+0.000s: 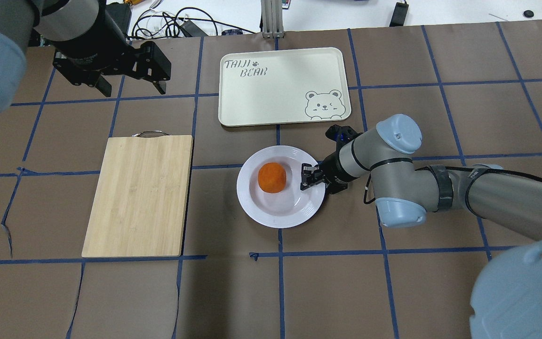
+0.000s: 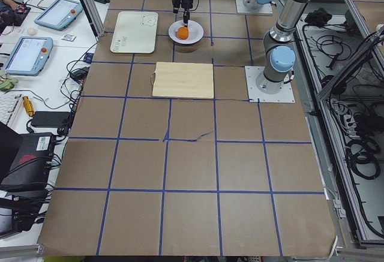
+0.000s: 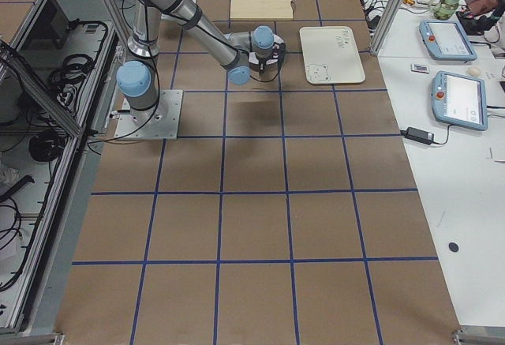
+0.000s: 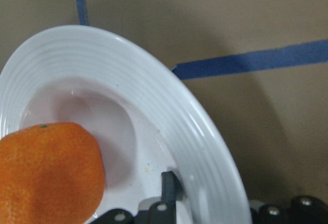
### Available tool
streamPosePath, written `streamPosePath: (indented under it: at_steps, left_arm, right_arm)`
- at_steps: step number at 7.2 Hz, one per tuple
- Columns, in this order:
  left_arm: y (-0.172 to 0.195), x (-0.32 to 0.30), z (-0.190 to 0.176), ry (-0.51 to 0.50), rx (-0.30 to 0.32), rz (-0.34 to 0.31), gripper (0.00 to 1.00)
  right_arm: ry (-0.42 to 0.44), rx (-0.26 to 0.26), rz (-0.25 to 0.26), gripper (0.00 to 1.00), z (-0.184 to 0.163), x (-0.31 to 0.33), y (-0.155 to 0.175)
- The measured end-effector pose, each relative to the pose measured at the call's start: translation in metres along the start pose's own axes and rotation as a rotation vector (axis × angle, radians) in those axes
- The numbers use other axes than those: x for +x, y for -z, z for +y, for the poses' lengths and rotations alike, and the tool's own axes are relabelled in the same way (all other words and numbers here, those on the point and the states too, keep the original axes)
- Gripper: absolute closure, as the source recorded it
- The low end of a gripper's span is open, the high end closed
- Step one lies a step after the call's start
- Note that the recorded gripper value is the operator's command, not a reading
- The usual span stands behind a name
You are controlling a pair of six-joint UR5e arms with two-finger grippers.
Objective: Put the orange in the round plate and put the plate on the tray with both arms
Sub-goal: 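Slide the plate with the orange onto the bear tray using the right gripper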
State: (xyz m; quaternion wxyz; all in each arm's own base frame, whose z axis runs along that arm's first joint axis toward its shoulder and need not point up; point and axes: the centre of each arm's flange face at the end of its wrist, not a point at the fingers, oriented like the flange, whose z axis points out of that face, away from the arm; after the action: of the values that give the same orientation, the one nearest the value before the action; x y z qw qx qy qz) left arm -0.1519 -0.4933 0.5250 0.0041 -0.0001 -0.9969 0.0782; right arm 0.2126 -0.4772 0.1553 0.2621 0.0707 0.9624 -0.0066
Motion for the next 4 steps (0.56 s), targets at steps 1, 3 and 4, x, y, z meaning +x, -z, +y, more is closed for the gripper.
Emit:
streamPosePath:
  at_steps: [1,3,4]
  left_arm:
    - [0.001,0.000,0.000,0.001,0.000,-0.001,0.00]
    - [-0.006,0.000,-0.001,0.003,-0.018,-0.002,0.00]
    - [-0.016,0.000,-0.001,0.003,-0.054,-0.003,0.00]
  right_arm:
    - [-0.015,0.017,-0.004,0.85,-0.005,-0.006,0.009]
    - [-0.059,0.046,-0.013,0.90,-0.022,-0.020,0.026]
    - [-0.075,0.055,-0.016,0.93,-0.029,-0.026,0.032]
